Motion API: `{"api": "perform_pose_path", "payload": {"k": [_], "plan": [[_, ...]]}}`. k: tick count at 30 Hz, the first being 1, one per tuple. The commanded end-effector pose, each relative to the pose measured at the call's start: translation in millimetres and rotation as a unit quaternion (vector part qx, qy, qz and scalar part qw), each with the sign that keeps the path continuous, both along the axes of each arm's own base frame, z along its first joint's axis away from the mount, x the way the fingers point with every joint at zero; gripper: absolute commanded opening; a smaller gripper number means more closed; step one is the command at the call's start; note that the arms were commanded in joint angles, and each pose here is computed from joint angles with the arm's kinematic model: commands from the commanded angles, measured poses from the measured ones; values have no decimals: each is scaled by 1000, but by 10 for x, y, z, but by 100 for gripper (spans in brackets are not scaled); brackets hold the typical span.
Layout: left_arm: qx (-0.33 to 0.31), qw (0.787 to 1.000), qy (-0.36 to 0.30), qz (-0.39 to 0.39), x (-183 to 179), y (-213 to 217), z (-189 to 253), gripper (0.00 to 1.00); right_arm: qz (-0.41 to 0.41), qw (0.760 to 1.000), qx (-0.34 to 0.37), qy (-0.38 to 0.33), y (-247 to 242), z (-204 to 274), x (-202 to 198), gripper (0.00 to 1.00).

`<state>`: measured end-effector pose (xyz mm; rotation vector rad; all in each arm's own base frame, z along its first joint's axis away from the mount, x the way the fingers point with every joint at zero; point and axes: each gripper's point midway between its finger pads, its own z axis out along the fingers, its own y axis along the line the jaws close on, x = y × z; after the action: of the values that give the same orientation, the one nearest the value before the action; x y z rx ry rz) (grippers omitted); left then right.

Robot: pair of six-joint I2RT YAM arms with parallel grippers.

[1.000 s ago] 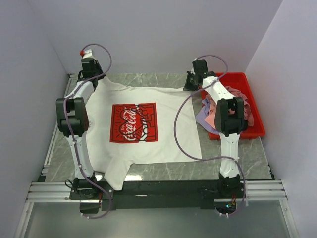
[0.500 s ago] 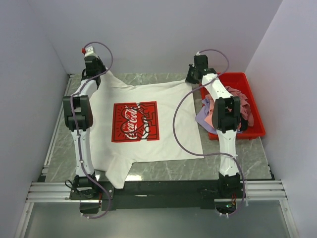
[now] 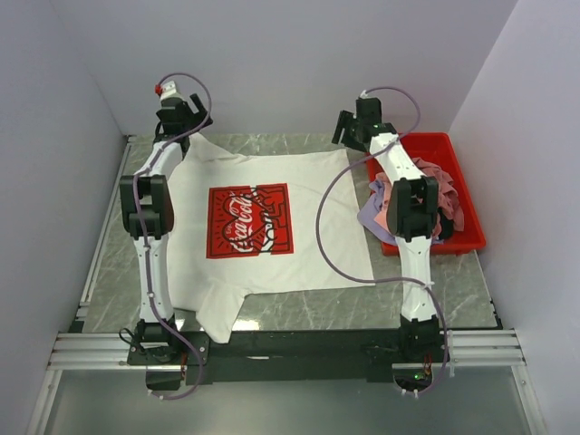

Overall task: Fold and stack the t-shirts
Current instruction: Flatten the tshirt out

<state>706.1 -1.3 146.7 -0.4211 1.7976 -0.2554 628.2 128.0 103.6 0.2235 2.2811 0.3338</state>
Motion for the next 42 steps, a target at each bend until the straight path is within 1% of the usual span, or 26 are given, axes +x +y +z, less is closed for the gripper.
{"api": "perform_pose_path", "payload": {"k": [1,2,3,4,5,6,7,8,9,10,11,12,13,14,16,17,20,24,29,32,36,37,39,40,41,42], "plan": [[14,997,-70,28,-357,64,1322,99,20,996,-1,-86,145,1017,-118,80],[-3,998,-51,37,-456,68,1249,99,28,997,-6,-71,254,940,-223,82],[-13,997,-44,63,-651,131,1427,99,28,997,-6,-74,274,1060,-326,83],[-45,995,-15,83,-812,138,1339,99,26,997,-10,-67,302,1046,-416,83],[-51,994,32,90,-1019,136,937,99,21,999,-12,-31,317,772,-590,84],[-61,994,15,86,-1255,110,1177,99,24,999,-8,-35,396,898,-759,85],[-78,992,25,91,-1418,92,1104,99,27,999,-5,-33,433,883,-867,86],[-82,989,79,90,-1714,-30,616,99,29,999,-10,10,435,530,-1118,86],[-94,989,65,96,-1953,-22,789,99,24,1000,-11,2,475,647,-1296,87],[-109,983,87,115,-2159,-1,643,100,23,1000,-11,4,483,604,-1418,87],[-111,977,133,127,-2459,7,259,99,19,999,-21,43,433,271,-1690,88],[-119,975,125,138,-2656,33,360,99,21,999,-16,37,475,357,-1853,88],[-135,966,139,170,-2834,80,250,99,17,998,-16,63,448,113,-2080,88],[-137,952,192,196,-3165,111,-93,100,20,997,-10,71,467,47,-2206,88],[-155,946,191,213,-3455,123,-112,99,27,997,7,71,515,39,-2397,89],[-152,936,218,231,-3705,152,-361,100,31,995,8,96,504,-144,-2580,89],[-167,935,190,250,-3985,205,-323,99,47,993,15,110,496,-249,-2852,89],[-157,932,182,270,-4152,293,-402,99,50,988,8,142,414,-486,-3093,89],[-161,927,224,253,-4197,195,-670,99,51,981,3,186,362,-759,-3316,89],[-158,915,266,257,-4182,170,-906,99,47,977,-7,207,325,-865,-3360,89],[-150,905,295,269,-4157,187,-1081,99,38,975,-19,218,268,-901,-3393,89],[-150,901,302,275,-4159,208,-1111,99,36,974,-21,222,253,-911,-3420,89],[-136,883,339,295,-4311,252,-1267,100,37,973,-21,227,239,-921,-3472,89],[-136,869,343,330,-4379,398,-1304,99,37,971,-21,234,223,-942,-3527,89],[-130,849,371,353,-4557,458,-1389,99,38,971,-20,234,218,-926,-3553,89],[-135,838,376,372,-4627,510,-1421,99,43,970,-15,237,233,-927,-3590,89]]}}
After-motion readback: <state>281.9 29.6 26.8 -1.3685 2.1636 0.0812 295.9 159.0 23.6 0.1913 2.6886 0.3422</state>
